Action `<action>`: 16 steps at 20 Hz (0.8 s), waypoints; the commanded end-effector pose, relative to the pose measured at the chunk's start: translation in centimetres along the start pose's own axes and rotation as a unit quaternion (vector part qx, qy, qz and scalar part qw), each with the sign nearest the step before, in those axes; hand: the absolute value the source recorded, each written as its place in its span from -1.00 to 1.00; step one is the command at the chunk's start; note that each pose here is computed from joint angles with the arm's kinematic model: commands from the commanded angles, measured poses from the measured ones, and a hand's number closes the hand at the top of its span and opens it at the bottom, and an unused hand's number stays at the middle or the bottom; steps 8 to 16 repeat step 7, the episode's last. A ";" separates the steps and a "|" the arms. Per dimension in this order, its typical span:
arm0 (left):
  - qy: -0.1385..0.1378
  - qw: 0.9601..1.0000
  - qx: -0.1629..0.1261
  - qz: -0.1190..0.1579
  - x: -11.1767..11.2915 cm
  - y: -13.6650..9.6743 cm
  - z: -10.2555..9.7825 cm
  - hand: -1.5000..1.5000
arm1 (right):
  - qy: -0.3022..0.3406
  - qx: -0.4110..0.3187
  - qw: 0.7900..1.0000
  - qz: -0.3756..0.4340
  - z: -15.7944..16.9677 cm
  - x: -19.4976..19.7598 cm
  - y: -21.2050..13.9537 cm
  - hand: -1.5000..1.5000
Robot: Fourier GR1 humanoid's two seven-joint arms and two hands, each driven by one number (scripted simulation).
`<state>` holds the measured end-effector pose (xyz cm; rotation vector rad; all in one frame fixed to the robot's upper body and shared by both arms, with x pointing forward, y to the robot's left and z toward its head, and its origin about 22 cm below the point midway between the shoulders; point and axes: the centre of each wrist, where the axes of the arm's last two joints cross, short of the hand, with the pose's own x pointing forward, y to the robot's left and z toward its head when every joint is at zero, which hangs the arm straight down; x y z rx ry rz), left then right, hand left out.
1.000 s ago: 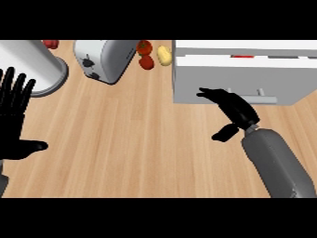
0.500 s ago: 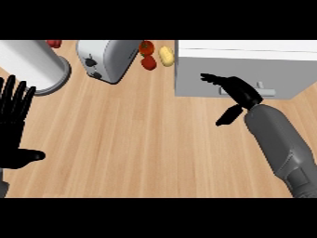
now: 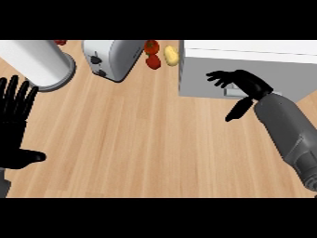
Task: Pick up the cup, place it into the drawer and close the drawer
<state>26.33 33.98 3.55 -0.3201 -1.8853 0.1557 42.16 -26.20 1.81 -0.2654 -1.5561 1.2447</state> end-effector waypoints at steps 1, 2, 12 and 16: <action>0.001 1.000 0.009 -0.004 0.0 0.3 -0.9 -1.00 | 0.061 -0.043 0.997 0.011 0.8 -0.5 -4.4 -1.00; 0.005 1.000 -0.005 -0.002 -0.7 -0.4 -0.2 -1.00 | 0.060 -0.044 0.997 0.006 1.8 -1.4 -4.3 -1.00; 0.001 1.000 -0.002 -0.004 -0.6 -0.6 -0.6 -1.00 | 0.066 -0.040 0.997 0.013 1.5 -1.4 -3.4 -1.00; 0.001 1.000 -0.002 -0.004 -0.6 -0.6 -0.6 -1.00 | 0.066 -0.040 0.997 0.013 1.5 -1.4 -3.4 -1.00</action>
